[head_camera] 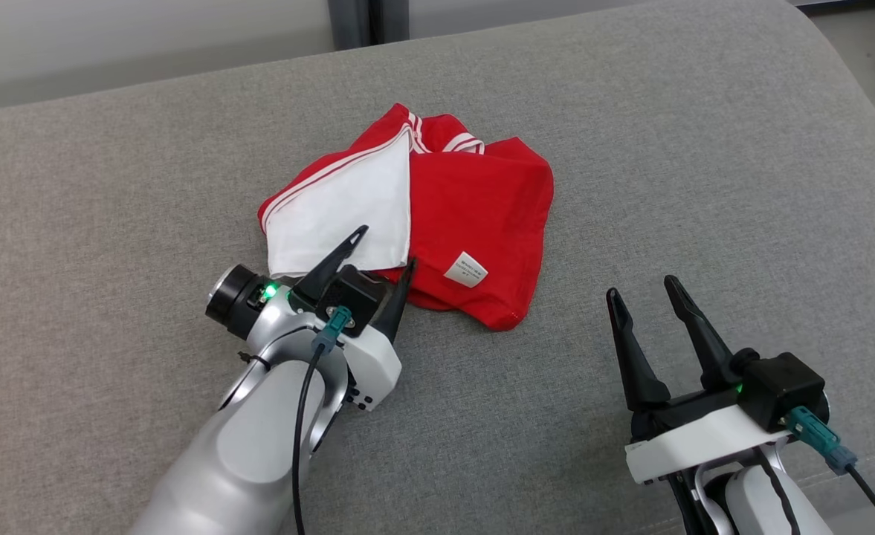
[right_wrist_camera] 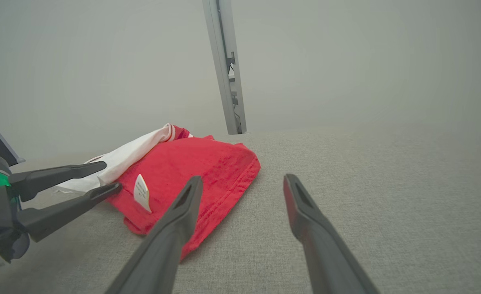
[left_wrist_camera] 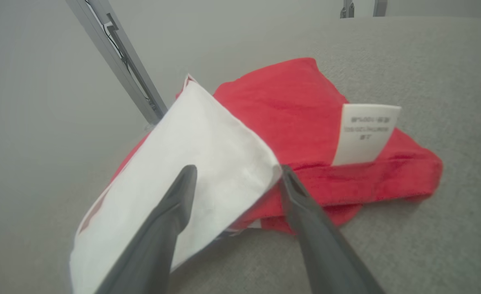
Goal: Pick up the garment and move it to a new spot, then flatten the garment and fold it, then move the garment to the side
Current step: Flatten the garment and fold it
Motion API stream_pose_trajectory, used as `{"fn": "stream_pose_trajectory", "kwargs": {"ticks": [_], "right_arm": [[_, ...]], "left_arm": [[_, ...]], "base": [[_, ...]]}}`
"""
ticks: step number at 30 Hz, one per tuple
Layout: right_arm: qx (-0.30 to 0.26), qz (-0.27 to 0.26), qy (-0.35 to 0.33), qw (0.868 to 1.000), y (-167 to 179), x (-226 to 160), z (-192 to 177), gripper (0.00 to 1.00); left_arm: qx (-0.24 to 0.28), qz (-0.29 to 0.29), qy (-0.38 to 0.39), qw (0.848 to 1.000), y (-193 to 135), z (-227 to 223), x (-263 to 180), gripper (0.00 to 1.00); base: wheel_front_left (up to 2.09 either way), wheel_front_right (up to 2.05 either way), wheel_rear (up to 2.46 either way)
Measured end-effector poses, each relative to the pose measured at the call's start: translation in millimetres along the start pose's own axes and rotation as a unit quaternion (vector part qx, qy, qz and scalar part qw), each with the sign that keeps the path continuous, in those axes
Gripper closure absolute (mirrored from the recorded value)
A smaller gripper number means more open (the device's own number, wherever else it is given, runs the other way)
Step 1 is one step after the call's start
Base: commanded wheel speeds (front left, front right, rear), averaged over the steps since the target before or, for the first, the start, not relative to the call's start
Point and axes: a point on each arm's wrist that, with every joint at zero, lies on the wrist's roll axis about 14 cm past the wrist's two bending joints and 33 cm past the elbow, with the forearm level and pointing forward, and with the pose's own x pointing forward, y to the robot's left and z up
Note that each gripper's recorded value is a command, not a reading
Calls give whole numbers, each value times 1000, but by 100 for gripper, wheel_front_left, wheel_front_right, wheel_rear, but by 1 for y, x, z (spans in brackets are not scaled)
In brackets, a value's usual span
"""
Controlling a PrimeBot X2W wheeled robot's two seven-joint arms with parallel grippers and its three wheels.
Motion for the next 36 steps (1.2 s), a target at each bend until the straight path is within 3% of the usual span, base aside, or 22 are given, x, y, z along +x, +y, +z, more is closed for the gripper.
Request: {"fn": "stream_pose_trajectory", "kwargs": {"ticks": [1, 2, 3, 8, 13, 18, 23, 29, 36], "right_arm": [[-1, -1, -2, 1000, -1, 1, 1, 0], [-1, -3, -2, 1000, -2, 0, 2, 0], [-2, -4, -2, 1000, -3, 0, 1, 0], [-2, -6, -4, 1000, -4, -1, 3, 0], [0, -1, -5, 1000, 1, -6, 4, 0], [2, 10, -9, 1000, 11, -14, 8, 0], [1, 19, -26, 999, 19, -24, 19, 0], [2, 10, -39, 999, 16, -38, 28, 0], [7, -7, -31, 999, 9, -49, 23, 0]], "left_arm": [[-3, 1, -1, 1000, 1, 1, 2, 30], [-5, 3, -4, 1000, 2, 3, 4, 73], [-5, 4, -6, 1000, 2, 5, 5, 100], [-21, 17, -9, 1000, 10, 10, 6, 100], [-83, 41, -47, 995, 26, 37, 3, 100], [-172, 37, -123, 977, 36, 90, -6, 100], [-223, 5, -196, 955, 30, 153, -14, 100], [-212, -72, -303, 926, 4, 273, -17, 100], [-210, -118, -376, 895, -15, 364, -26, 100]], "base": [[0, 0, 0], [0, 0, 0], [0, 0, 0], [0, 0, 0], [0, 0, 0], [0, 0, 0], [0, 0, 0], [0, 0, 0], [0, 0, 0]]}}
